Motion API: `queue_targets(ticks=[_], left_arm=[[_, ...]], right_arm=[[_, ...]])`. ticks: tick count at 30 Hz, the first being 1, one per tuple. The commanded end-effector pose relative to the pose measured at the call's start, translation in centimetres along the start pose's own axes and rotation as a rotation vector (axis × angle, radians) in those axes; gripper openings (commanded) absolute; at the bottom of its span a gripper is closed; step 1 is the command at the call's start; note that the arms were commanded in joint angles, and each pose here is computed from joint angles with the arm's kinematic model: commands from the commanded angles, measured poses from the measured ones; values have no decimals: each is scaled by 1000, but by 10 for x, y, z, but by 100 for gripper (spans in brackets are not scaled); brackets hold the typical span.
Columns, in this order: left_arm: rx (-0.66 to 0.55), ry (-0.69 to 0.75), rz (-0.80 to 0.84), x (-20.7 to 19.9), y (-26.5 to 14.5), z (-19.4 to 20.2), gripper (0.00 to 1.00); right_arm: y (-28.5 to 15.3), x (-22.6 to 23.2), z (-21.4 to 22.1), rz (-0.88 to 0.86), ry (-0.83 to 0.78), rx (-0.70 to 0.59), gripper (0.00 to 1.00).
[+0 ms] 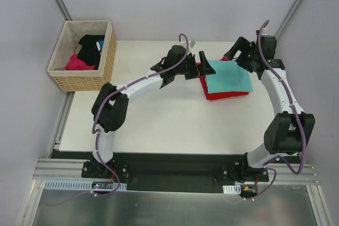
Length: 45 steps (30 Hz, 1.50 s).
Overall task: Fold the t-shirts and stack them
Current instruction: Put the neatly folded tshirt into the corner of the board with both arms
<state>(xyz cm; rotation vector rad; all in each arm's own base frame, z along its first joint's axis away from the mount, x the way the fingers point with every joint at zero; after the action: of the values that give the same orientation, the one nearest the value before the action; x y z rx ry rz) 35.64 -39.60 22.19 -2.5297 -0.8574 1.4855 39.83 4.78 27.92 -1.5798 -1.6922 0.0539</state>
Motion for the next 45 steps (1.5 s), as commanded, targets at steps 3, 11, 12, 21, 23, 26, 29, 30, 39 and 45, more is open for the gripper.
queue_targets(ticks=[3,11,12,21,23,26,29,30,39,45], left_arm=[[-47,64,118,-27,19,-46,99],[-28,19,205,-8,62,-56,99],[-30,10,204,1,68,-55,99],[-1,-69,157,52,94,-39,99],[7,-80,148,59,96,-33,99],[17,-92,142,66,96,-26,99],[21,-97,147,66,95,-25,99],[19,-94,152,63,94,-26,99],[-1,-26,185,15,49,-41,99],[-18,48,22,1,-20,-33,99]], right_arm=[[14,-19,2,16,39,-18,96],[28,-37,2,49,66,5,97],[29,-38,2,52,67,7,97],[58,-84,53,167,124,96,96],[63,-94,63,183,153,98,97],[69,-111,82,225,181,125,97],[72,-112,86,227,193,135,97],[72,-109,82,218,194,128,97],[42,-47,37,113,29,83,97],[6,21,51,17,-142,86,96]])
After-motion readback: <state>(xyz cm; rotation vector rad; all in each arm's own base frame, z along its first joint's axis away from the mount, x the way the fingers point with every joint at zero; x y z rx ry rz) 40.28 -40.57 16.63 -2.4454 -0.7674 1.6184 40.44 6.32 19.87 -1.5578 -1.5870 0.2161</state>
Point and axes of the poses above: each gripper's point midway between its finger pads, its own y axis out along the fingers, its own x axis along the line the jaws close on, z = x × y, the point moved 6 cm from there along -y, back along the fingers, and after that the axes turned 1 degree about y, right-handed, at the moved point
